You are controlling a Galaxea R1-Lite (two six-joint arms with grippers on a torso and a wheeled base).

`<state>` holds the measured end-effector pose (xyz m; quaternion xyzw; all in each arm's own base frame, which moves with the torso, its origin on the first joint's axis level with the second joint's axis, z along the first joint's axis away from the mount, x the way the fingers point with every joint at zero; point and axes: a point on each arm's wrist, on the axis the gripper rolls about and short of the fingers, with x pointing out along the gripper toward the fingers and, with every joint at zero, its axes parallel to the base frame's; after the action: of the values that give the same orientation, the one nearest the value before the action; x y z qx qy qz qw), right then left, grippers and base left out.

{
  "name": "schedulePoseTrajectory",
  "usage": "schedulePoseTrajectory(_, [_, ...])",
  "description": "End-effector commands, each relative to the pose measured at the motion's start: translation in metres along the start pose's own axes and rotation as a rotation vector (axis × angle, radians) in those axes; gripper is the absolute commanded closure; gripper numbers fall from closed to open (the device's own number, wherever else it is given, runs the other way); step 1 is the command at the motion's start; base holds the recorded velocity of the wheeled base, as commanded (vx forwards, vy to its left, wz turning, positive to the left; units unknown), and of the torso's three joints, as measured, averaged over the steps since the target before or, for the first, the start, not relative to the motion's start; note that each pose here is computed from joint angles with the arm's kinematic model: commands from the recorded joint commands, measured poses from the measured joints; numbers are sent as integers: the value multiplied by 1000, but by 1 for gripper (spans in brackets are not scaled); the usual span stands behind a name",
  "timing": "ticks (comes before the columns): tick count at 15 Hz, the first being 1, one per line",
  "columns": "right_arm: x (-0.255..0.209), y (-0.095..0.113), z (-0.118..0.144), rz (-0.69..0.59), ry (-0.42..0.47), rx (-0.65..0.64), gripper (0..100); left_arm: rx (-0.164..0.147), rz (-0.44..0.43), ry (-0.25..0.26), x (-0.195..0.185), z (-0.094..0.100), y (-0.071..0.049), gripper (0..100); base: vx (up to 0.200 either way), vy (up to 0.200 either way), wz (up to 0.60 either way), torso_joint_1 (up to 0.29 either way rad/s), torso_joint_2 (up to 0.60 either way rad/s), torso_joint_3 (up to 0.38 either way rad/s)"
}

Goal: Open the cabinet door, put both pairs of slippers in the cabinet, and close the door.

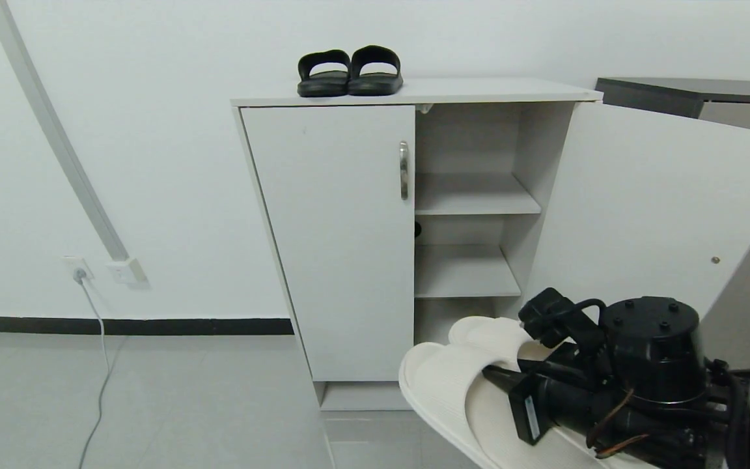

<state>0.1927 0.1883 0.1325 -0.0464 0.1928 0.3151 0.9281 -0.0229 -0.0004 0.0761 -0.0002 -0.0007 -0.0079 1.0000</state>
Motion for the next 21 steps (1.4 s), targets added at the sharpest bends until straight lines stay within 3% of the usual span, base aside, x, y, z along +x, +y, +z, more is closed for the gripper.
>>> schedulePoseTrajectory(1, [37, 14, -9, -102, -8, 89, 100, -1, 0, 0, 0, 0, 0, 100, 0, 0, 0, 0, 0, 0])
schedulePoseTrajectory(4, [85, 17, -14, -321, -93, 143, 100, 0, 0, 0, 0, 0, 0, 100, 0, 0, 0, 0, 0, 0])
schedulePoseTrajectory(5, [108, 16, -20, -450, -105, 144, 100, -1, 0, 0, 0, 0, 0, 100, 0, 0, 0, 0, 0, 0])
schedulePoseTrajectory(8, [138, 5, -24, -643, -141, 173, 100, -1, 0, 0, 0, 0, 0, 100, 0, 0, 0, 0, 0, 0])
schedulePoseTrajectory(13, [146, 1, -32, -671, -124, 168, 100, -6, 7, 0, 0, 0, 0, 100, 0, 0, 0, 0, 0, 0])
schedulePoseTrajectory(18, [149, 1, -38, -678, -116, 162, 100, -6, 7, 0, 0, 0, 0, 100, 0, -200, 0, 0, 0, 4])
schedulePoseTrajectory(21, [159, 1, -44, -677, -121, 160, 100, -6, 7, 0, 0, 0, 0, 100, 0, 0, 0, 0, 0, 0])
